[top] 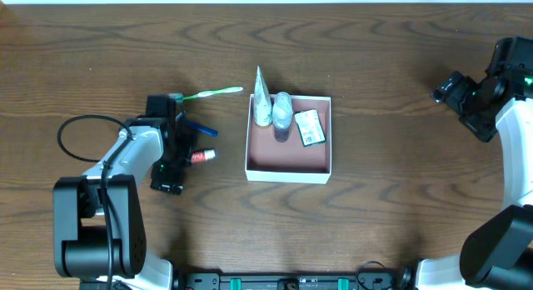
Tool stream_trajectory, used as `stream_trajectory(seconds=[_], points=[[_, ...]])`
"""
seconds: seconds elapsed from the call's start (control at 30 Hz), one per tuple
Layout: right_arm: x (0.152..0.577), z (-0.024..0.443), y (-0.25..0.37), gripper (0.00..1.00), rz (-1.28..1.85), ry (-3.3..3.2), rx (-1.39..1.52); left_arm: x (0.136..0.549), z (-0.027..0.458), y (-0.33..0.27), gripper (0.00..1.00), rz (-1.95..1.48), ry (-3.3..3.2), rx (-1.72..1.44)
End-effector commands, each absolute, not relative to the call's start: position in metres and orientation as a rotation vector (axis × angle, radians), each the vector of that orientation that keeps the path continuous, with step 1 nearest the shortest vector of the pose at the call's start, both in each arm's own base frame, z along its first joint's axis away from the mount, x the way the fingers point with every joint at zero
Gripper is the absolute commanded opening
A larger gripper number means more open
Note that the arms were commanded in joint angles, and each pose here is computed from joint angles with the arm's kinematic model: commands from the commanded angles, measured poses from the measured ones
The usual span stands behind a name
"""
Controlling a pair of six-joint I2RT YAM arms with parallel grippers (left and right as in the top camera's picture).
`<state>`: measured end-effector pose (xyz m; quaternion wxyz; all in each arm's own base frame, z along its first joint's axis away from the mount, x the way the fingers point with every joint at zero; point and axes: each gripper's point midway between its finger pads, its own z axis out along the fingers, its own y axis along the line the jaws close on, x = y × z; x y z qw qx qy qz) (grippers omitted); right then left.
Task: Pack container
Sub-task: 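Close the left gripper on the toothpaste tube and lift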
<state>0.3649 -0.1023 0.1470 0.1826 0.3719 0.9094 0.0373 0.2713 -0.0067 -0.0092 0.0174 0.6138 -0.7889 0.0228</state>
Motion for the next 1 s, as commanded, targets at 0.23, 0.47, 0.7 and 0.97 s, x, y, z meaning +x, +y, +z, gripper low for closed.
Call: stream_trajectory(seconds=[0.23, 0.47, 0.7, 0.97], points=[[0.366, 0.145, -0.099, 0.99, 0.112, 2.577, 1.042, 0.201, -0.036, -0.006, 0.98, -0.179, -2.295, 1.741], [0.366, 0.145, -0.099, 0.99, 0.112, 2.577, 1.042, 0.231, -0.043, -0.003, 0.82, -0.062, -2.585, 1.502], [0.366, 0.145, -0.099, 0.99, 0.112, 2.577, 1.042, 0.245, -0.045, -0.002, 0.53, -0.014, -2.701, 1.394], [0.366, 0.145, -0.099, 0.99, 0.112, 2.577, 1.042, 0.246, -0.045, -0.002, 0.32, -0.008, -2.734, 1.334]])
